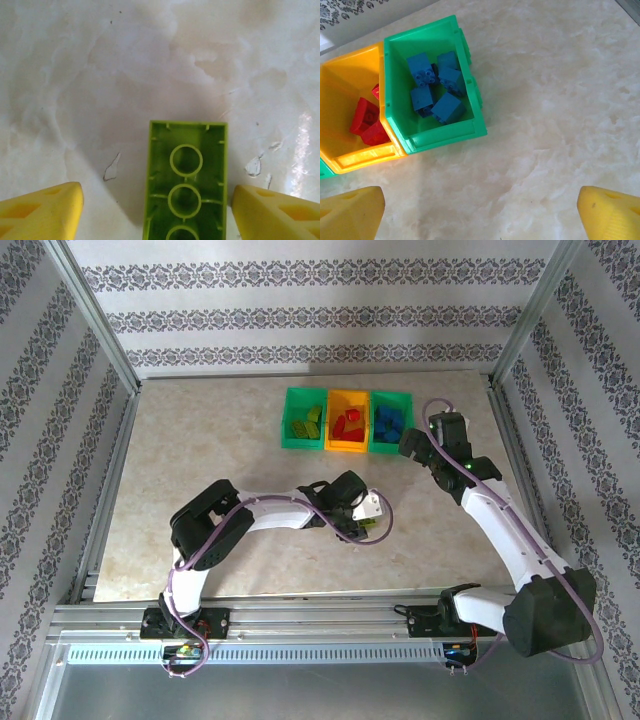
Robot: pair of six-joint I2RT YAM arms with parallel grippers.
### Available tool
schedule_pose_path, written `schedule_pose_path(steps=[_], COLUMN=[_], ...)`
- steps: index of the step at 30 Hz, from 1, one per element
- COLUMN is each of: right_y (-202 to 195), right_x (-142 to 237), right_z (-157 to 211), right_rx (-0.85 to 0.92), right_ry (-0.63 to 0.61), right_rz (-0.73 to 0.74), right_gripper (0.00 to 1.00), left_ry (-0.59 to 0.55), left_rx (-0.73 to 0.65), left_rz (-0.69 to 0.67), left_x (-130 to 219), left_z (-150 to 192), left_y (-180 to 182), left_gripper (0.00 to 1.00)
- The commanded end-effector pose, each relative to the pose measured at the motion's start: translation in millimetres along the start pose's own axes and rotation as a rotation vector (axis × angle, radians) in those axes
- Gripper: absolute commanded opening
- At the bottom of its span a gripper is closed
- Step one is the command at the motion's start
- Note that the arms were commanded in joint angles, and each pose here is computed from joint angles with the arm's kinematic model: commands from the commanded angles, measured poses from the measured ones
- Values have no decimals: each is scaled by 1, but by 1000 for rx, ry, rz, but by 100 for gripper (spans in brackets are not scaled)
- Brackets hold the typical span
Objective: Sort the legos into containers by color
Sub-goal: Pick up the lego from the middle-left of the table.
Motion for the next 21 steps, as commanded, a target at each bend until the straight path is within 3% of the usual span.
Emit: schedule_pose_path(steps=[1,6,13,21], right_y=[-1,-1,0,1], right_x=[2,2,3,3], right_z=[5,5,5,7], right_rx=[-17,-23,-24,-27], right_ry=[-8,-9,-10,-6], right_rz=[11,10,9,9], right_gripper=[98,98,98,98], left_ry=[42,59,76,31], left_rx=[-29,-30,-12,30], left_rz=[-20,-13,-2,-32], left_x=[-13,-16,-15,3], left_z=[5,7,7,1], left_y=[-2,-3,-4,-1], left_gripper=[71,55,21,16])
Point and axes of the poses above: each hand's point on the last joint's axis, 136 mm out from that joint toward the fingers, its own x axis back along the fingers, its own y axis along the line the jaws close on, z = x × y, the point moved 8 cm from there along x, back along the fingers, and after that the axes turned 9 degrees about x, right-handed, at the moved point
